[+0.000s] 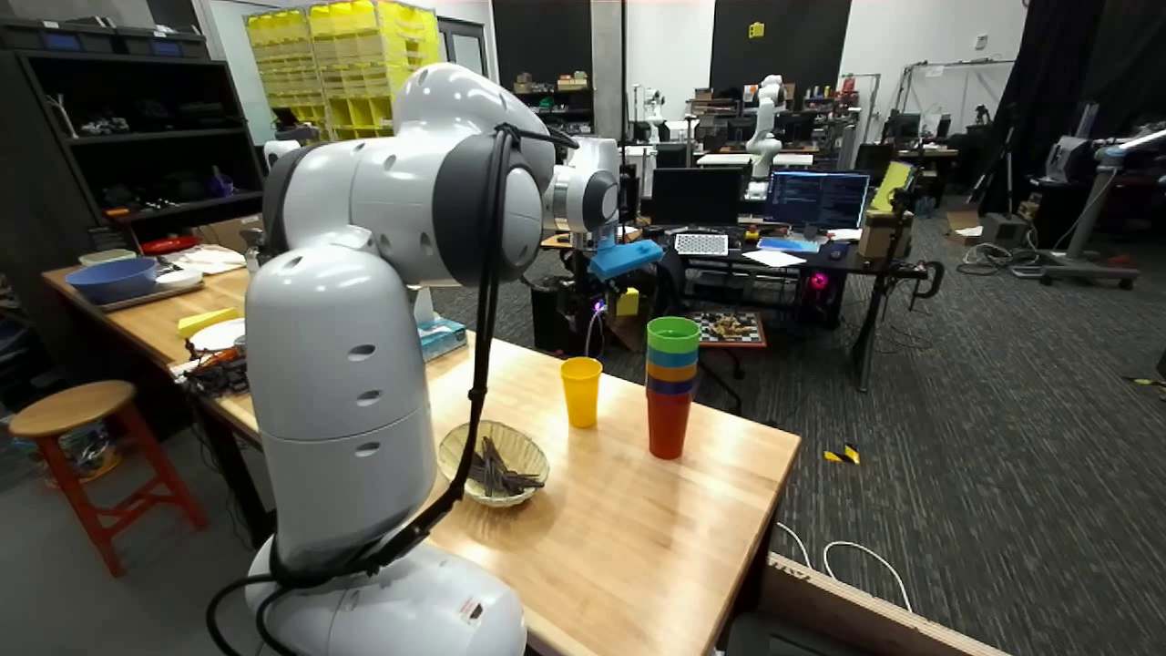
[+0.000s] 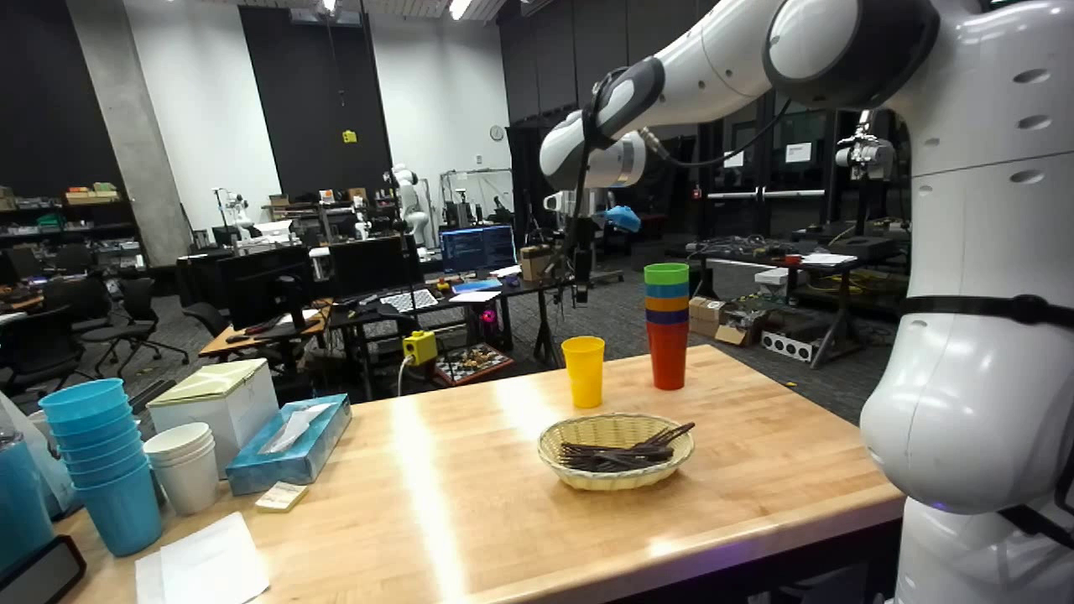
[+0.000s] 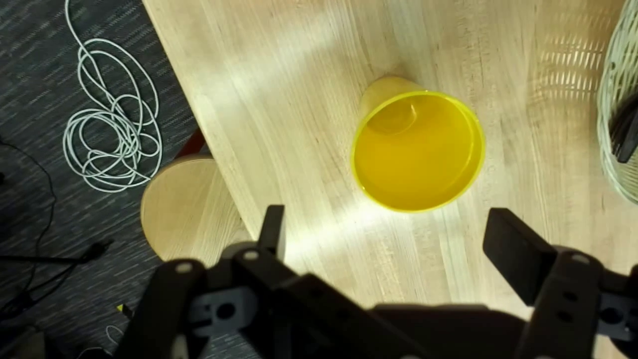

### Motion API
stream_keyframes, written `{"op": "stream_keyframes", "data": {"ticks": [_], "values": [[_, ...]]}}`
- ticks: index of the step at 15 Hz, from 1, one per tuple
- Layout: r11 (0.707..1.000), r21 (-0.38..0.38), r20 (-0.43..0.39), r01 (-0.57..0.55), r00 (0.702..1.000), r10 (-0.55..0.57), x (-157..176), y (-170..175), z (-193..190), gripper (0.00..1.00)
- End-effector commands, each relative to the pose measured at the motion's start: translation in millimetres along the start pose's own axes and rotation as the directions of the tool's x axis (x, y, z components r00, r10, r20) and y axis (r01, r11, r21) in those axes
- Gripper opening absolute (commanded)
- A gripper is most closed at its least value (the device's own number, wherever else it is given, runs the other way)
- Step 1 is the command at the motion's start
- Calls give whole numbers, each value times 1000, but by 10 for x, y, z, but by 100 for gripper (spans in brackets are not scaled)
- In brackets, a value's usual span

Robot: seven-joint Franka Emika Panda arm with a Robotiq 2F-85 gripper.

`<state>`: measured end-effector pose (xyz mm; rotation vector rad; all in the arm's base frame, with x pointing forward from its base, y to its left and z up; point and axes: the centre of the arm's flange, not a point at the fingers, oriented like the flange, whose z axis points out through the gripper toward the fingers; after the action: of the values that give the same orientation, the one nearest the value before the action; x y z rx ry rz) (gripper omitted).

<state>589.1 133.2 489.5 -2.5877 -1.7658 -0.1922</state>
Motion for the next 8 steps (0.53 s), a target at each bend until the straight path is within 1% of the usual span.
{"op": "stream_keyframes", "data": {"ticks": [1, 8], "values": [[1000, 23, -23, 15, 1000, -15, 26, 64, 176, 100], [999, 25, -30, 45, 999, -44, -34, 63, 445, 100]]}}
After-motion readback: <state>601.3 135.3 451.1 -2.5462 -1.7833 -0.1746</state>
